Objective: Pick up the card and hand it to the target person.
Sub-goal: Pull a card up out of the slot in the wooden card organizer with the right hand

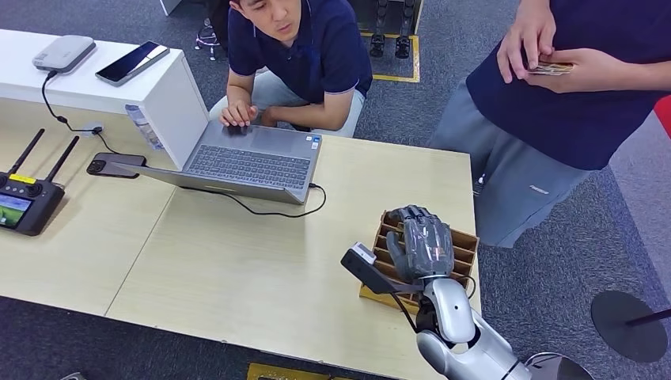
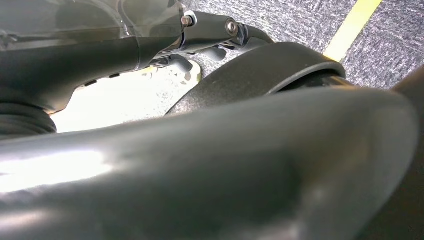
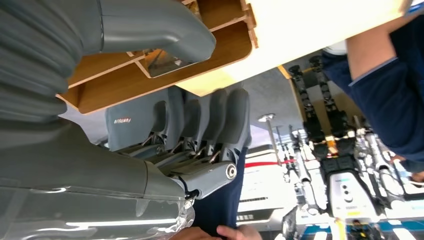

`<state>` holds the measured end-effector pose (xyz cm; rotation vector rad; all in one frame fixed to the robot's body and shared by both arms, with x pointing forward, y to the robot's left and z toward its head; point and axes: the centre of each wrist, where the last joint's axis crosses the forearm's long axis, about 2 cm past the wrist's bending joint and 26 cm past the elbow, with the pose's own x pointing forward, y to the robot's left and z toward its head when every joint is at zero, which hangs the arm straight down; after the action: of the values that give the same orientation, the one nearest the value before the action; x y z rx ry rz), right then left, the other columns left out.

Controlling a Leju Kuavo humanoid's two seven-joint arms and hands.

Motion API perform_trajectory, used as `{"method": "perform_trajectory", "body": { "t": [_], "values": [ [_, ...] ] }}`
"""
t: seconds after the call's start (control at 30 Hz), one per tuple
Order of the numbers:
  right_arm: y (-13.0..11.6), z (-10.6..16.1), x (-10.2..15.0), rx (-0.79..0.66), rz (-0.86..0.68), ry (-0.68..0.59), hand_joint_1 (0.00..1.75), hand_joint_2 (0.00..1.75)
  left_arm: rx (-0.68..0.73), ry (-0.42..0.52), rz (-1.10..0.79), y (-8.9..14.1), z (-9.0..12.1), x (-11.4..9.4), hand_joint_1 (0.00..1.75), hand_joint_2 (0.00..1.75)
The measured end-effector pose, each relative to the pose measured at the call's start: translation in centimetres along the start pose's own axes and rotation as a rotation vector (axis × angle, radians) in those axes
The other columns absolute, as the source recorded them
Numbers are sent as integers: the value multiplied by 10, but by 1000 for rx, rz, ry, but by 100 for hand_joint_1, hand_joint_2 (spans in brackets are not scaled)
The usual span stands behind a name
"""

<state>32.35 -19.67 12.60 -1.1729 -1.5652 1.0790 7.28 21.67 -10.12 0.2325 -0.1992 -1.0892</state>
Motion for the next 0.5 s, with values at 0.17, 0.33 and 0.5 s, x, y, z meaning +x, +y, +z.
{"method": "perform_trajectory", "body": {
  "t": [0.17,0.33,0.5],
  "values": [
    [0,0,-9,4,21,33,86,175,2,-3,-3,0,0,0,0,0],
    [1,0,-16,7,34,58,94,175,5,-9,-5,0,0,1,0,0],
    [2,0,-21,10,41,77,103,175,5,-9,-6,0,0,1,0,0]
  ]
}}
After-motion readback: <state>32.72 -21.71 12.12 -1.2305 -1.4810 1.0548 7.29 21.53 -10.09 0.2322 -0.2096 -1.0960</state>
